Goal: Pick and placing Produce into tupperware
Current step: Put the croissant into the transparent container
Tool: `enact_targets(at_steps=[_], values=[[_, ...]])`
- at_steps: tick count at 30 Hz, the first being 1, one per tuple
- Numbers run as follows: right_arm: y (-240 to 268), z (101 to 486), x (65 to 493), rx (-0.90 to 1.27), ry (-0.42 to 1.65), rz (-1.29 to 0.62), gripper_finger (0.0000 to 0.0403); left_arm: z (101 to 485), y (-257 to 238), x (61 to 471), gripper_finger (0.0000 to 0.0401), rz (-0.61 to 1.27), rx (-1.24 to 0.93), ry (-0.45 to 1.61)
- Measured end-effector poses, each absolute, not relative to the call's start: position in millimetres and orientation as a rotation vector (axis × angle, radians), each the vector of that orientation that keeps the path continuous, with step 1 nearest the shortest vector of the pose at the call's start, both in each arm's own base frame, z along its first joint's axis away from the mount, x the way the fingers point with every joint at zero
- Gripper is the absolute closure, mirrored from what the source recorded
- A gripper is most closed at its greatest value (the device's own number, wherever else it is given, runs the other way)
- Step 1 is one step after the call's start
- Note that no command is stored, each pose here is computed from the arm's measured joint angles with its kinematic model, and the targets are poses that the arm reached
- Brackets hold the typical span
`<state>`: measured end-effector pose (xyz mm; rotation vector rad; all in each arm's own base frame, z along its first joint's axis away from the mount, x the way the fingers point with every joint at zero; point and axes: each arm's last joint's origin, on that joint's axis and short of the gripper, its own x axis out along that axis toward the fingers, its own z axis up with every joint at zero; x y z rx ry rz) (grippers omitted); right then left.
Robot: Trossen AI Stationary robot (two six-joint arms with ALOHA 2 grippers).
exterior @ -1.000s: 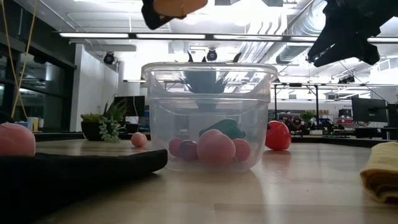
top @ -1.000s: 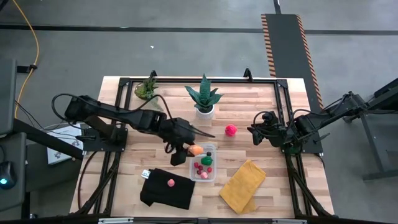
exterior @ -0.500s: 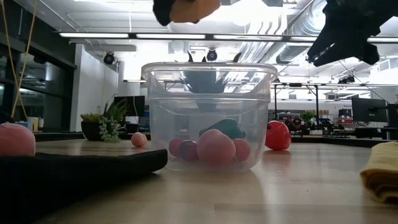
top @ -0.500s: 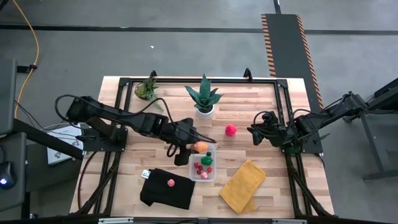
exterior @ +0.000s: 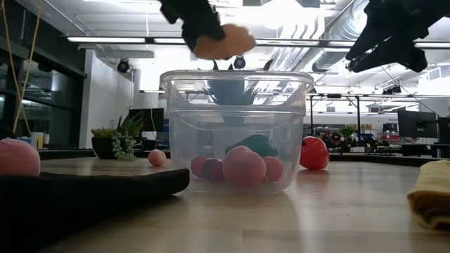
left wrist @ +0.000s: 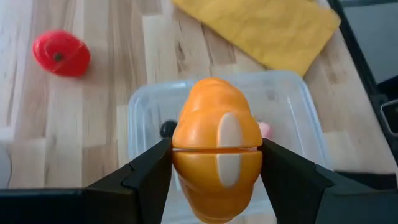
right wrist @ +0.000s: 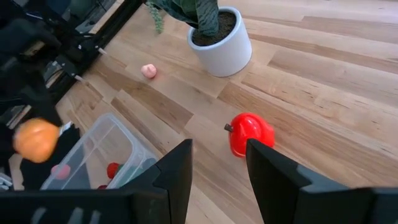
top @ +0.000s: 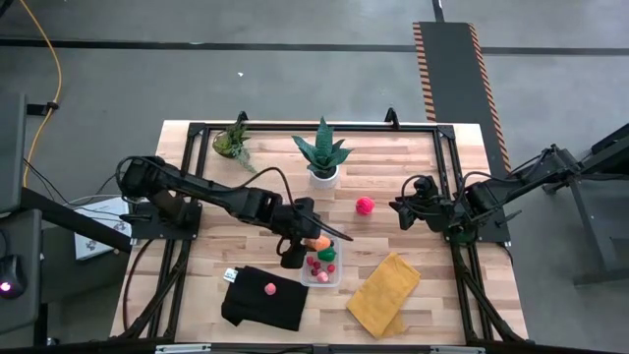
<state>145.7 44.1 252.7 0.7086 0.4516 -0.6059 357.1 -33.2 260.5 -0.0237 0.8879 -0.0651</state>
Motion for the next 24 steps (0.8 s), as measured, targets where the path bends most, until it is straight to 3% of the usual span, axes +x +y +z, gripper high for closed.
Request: enact_targets(at_steps=[24], values=[[44.2,253.0,146.1,0.716,0.446,-0.605,0.0261,232.7,-36.0,375.2,0.0185,-0.113,-0.007,0.913]])
